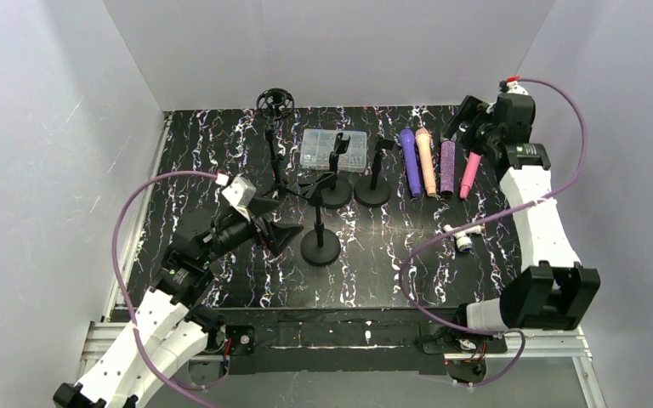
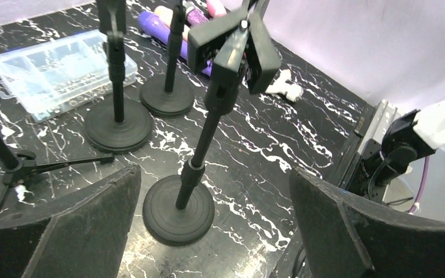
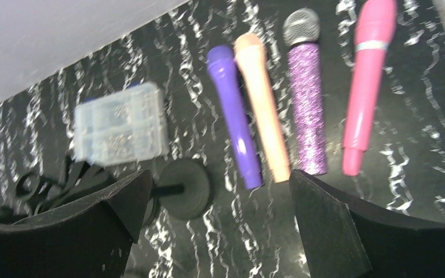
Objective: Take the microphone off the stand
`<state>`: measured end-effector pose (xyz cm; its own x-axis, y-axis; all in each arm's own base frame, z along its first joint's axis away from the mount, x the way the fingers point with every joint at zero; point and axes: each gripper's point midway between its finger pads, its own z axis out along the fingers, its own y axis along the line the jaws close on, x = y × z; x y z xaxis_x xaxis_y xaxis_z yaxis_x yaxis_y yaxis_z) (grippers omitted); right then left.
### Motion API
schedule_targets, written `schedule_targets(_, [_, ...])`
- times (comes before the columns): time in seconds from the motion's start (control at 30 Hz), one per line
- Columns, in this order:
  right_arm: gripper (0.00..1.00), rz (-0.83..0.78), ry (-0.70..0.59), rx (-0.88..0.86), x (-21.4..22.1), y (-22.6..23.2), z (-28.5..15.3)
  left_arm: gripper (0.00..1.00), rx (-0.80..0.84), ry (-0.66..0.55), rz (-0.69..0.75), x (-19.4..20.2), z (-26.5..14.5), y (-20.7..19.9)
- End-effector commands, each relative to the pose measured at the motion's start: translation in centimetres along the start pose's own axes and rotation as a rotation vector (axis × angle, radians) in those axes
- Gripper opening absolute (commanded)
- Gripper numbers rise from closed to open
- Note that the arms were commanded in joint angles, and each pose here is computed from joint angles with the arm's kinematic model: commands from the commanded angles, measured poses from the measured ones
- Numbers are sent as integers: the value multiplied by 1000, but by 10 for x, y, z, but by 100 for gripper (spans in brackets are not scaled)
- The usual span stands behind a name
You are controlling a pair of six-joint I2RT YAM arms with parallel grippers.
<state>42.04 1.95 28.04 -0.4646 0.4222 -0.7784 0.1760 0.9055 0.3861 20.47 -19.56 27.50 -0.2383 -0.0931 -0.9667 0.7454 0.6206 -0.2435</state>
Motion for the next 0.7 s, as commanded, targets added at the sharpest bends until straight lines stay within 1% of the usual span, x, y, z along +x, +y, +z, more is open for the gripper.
schedule_targets(0.0, [98,-20,-61,-214,9,51,-26,98,125,-145,72,-19,15,-14])
schedule_targets(0.13, [98,-48,-42,-332,42,80,-44,96,207,-167,122,-19,33,-18])
schedule_targets(0.27, [98,-22,-38,-426,67,91,-59,95,230,-217,192,-23,50,-13])
schedule_targets(0.37, [98,-18,-51,-484,75,96,-72,94,245,-233,221,-24,62,-10])
schedule_targets(0.57, [98,-17,-38,-547,85,102,-83,86,374,-206,208,-23,81,-21])
schedule_targets(0.67, [98,-20,-41,-570,87,105,-87,82,397,-194,199,-20,86,-22])
